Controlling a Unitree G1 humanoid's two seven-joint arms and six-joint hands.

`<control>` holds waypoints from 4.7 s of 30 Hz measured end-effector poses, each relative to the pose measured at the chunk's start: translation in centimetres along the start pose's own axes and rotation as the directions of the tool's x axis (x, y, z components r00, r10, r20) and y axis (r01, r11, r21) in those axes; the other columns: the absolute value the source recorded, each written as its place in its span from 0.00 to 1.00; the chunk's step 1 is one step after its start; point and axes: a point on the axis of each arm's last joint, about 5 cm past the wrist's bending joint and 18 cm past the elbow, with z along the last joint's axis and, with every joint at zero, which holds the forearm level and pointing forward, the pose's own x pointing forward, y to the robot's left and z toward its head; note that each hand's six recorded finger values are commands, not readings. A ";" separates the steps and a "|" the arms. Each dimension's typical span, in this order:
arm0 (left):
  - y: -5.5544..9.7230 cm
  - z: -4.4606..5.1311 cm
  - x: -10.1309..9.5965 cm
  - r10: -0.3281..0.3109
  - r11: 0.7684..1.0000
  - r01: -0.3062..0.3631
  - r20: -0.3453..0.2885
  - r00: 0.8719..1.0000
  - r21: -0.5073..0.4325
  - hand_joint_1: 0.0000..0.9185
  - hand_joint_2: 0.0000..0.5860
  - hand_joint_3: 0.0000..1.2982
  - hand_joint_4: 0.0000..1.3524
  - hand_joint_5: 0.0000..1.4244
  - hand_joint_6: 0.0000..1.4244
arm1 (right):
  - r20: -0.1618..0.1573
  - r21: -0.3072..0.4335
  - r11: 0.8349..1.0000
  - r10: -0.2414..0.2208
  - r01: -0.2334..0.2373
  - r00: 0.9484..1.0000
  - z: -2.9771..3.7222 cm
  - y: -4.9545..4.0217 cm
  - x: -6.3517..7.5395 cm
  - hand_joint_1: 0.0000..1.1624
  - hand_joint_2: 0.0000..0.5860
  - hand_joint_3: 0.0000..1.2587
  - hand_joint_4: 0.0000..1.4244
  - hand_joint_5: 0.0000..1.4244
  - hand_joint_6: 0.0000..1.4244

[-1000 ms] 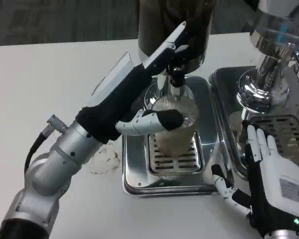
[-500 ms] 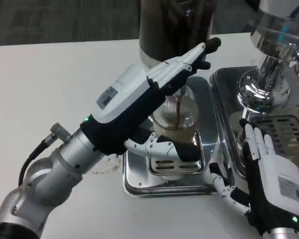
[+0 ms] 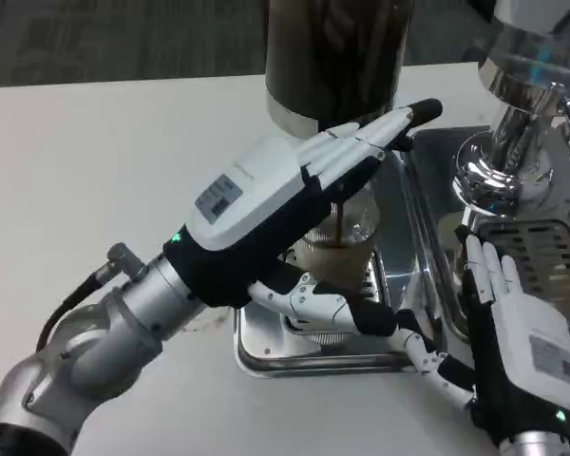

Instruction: Grasp the cup under the faucet to collect the drink, then remove the cup.

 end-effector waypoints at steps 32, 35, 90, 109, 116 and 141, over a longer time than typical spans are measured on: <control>1.0 -0.27 -0.7 0.020 1.000 -0.019 -0.020 1.000 0.005 0.00 0.12 0.00 0.00 0.14 0.12 | 0.200 0.290 0.923 0.201 -0.254 0.959 0.59 -0.49 5.8 0.47 0.35 0.00 0.00 0.00 0.07; 1.1 -0.27 -0.7 0.020 1.000 -0.020 -0.023 1.000 0.009 0.00 0.12 0.00 0.00 0.14 0.12 | 0.217 0.299 0.917 0.205 -0.265 0.954 0.74 -0.32 6.0 0.47 0.35 0.00 0.00 0.00 0.07; 1.2 0.80 -11.5 0.405 0.914 -0.368 -0.457 0.792 0.173 0.00 0.27 0.02 0.00 0.09 0.06 | 0.273 0.425 0.848 0.215 -0.318 0.938 1.84 1.23 7.7 0.57 0.30 0.00 0.00 0.00 0.08; -2.1 0.29 -14.5 0.197 0.974 -0.226 -0.635 0.747 0.037 0.00 0.28 0.03 0.00 0.10 0.05 | 0.281 0.422 0.839 0.239 -0.343 0.930 2.49 1.37 9.2 0.65 0.26 0.00 0.00 0.00 0.10; -2.3 0.43 -14.7 0.217 0.969 -0.243 -0.639 0.738 0.049 0.00 0.28 0.03 0.00 0.10 0.05 | 0.284 0.424 0.834 0.247 -0.353 0.926 2.81 1.58 9.6 0.71 0.26 0.00 0.02 0.03 0.15; -2.4 0.84 -15.3 0.256 0.955 -0.289 -0.653 0.712 0.059 0.00 0.28 0.05 0.00 0.11 0.05 | 0.253 0.486 0.821 0.197 -0.300 0.947 2.94 1.74 10.3 0.82 0.30 0.32 0.33 0.25 0.30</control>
